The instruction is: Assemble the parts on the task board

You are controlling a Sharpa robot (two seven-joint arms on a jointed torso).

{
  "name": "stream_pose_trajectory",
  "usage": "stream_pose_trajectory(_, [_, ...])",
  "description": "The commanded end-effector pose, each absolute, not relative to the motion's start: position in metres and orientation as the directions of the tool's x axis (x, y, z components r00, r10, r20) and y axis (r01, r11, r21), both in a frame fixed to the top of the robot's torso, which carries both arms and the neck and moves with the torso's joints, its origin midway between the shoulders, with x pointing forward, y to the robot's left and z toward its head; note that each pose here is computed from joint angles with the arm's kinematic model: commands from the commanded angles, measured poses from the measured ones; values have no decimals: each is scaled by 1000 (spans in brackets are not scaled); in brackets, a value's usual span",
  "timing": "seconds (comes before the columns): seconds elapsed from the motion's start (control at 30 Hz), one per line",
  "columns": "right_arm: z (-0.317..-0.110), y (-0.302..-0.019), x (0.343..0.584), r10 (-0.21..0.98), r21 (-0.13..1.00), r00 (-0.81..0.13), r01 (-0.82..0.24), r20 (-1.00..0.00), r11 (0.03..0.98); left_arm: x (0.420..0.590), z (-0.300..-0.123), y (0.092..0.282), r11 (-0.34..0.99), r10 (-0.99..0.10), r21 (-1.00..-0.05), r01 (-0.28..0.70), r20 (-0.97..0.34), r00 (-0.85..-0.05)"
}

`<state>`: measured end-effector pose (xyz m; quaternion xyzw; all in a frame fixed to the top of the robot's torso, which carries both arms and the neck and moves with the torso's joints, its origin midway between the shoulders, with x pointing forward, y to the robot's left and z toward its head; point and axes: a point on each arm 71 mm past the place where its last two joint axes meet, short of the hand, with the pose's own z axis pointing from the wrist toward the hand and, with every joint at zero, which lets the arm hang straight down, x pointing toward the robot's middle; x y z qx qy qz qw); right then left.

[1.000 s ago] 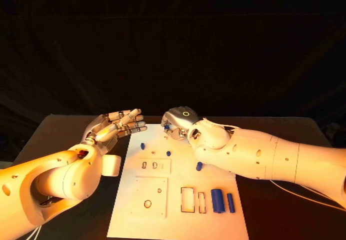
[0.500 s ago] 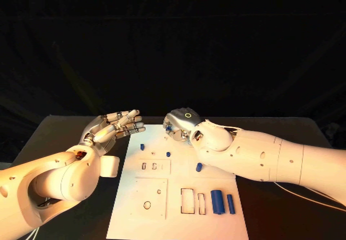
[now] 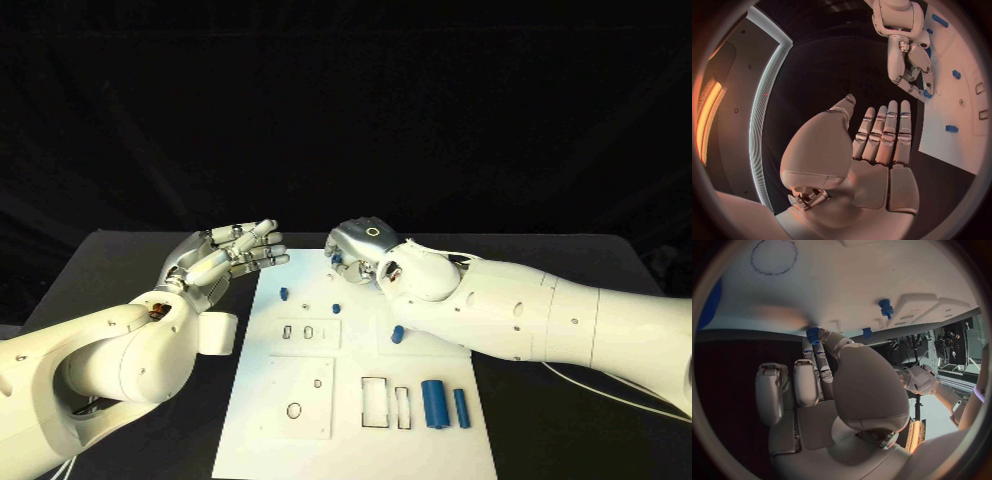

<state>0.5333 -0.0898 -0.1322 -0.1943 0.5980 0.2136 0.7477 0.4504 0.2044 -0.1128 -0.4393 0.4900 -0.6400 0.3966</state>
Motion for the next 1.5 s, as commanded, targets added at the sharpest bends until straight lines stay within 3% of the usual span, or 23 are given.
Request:
stream_pose_trajectory(0.03, [-135, -90, 535, 55, -51, 177, -540, -983, 840, 450, -111, 203, -215, -931, -973, 82, 179, -318])
stream_pose_trajectory(0.43, [-131, -94, 526, 97, -31, 200, -557, -975, 830, 451, -111, 204, -214, -932, -973, 84, 178, -315])
stream_pose_trajectory(0.73, [-114, -125, 506, 197, 61, 189, -555, -962, 829, 456, -113, 209, -207, -939, -974, 87, 173, -298])
stream_pose_trajectory(1.07, [-100, -194, 500, 317, 269, 36, -441, -948, 856, 462, -115, 209, -208, -939, -974, 85, 174, -297])
stream_pose_trajectory(1.5, [-111, -230, 502, 255, 263, -67, -318, -965, 911, 467, -117, 207, -166, -939, -979, 117, 120, -324])
